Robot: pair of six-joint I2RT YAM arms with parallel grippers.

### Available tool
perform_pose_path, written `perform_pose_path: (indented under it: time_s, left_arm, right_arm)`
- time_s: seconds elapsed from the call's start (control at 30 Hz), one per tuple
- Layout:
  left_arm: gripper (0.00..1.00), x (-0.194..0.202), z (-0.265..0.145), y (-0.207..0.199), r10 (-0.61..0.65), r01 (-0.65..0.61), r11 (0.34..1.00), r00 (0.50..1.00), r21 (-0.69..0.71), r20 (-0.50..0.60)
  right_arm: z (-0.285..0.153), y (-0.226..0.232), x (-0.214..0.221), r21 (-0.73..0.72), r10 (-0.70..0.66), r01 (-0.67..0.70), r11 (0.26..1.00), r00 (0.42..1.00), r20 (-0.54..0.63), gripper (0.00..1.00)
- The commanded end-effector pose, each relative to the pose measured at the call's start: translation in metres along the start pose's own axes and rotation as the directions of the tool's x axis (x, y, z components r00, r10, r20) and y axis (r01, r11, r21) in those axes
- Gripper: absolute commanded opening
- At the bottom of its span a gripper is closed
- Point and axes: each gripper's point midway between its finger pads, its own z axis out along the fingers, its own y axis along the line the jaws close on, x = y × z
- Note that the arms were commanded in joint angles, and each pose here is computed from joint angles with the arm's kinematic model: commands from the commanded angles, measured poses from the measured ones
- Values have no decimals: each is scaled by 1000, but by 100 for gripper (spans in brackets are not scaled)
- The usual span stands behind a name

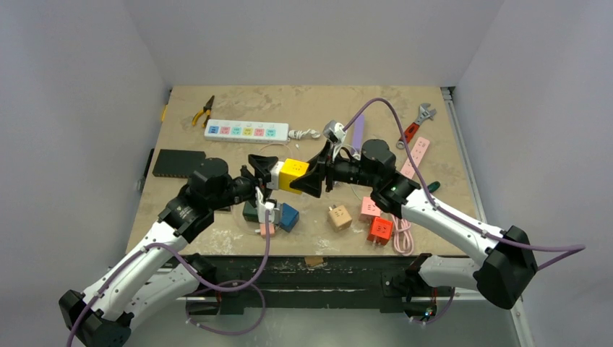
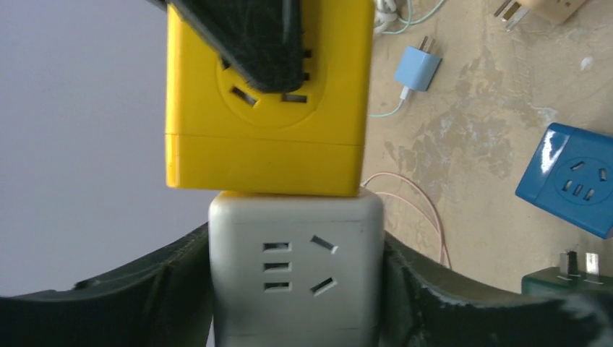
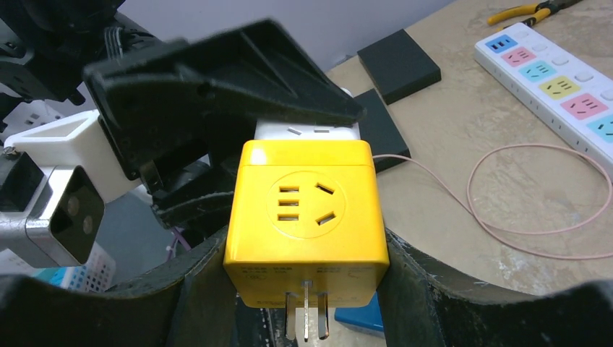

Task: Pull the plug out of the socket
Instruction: Remove the plug from the socket.

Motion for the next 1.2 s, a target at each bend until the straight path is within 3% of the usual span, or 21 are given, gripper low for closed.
perform_pose_path:
  time_s: [0.0, 0.13, 0.23, 0.33, 0.4, 0.43, 0.6, 0.7, 0.9, 0.93, 1.17]
  left_arm:
    - [51, -13, 3, 4, 56, -57, 998, 998, 16, 43]
    - [2, -16, 7, 2, 67, -68, 997, 997, 37, 34]
    - [0, -20, 8, 4, 74, -76, 996, 996, 38, 44]
    - [0, -23, 9, 4, 93, -95, 995, 994, 39, 56]
    - [0, -23, 10, 3, 109, -111, 993, 993, 45, 53]
    - [0, -23, 10, 4, 115, -117, 992, 992, 40, 53]
    - [0, -23, 8, 10, 117, -118, 993, 992, 26, 41]
    - [0, -22, 8, 12, 113, -113, 993, 993, 24, 31]
    - [0, -14, 6, 12, 114, -114, 993, 993, 25, -11]
    - [0, -12, 6, 13, 112, -112, 993, 993, 23, -22]
    - [0, 5, 12, 14, 128, -124, 991, 987, 44, -93]
  right_arm:
    - [5, 10, -14, -57, -16, 19, 998, 998, 61, 0]
    - [9, 6, -11, -61, 7, -3, 998, 998, 56, 0]
    - [15, 6, -5, -81, 32, -29, 996, 999, 37, 1]
    - [24, 3, 1, -99, 68, -67, 993, 998, 9, 34]
    - [28, 7, 0, -125, 74, -74, 989, 997, -2, 62]
    - [30, 8, 0, -127, 73, -73, 989, 997, -4, 67]
    - [33, 6, -1, -124, 75, -75, 989, 997, -2, 70]
    - [35, 6, 0, -133, 81, -81, 988, 997, -2, 63]
    - [31, 7, 9, -122, 95, -101, 987, 994, -50, 5]
    - [29, 6, 12, -113, 96, -103, 988, 993, -65, 0]
    - [16, 8, 32, -89, 122, -135, 987, 983, -134, 0]
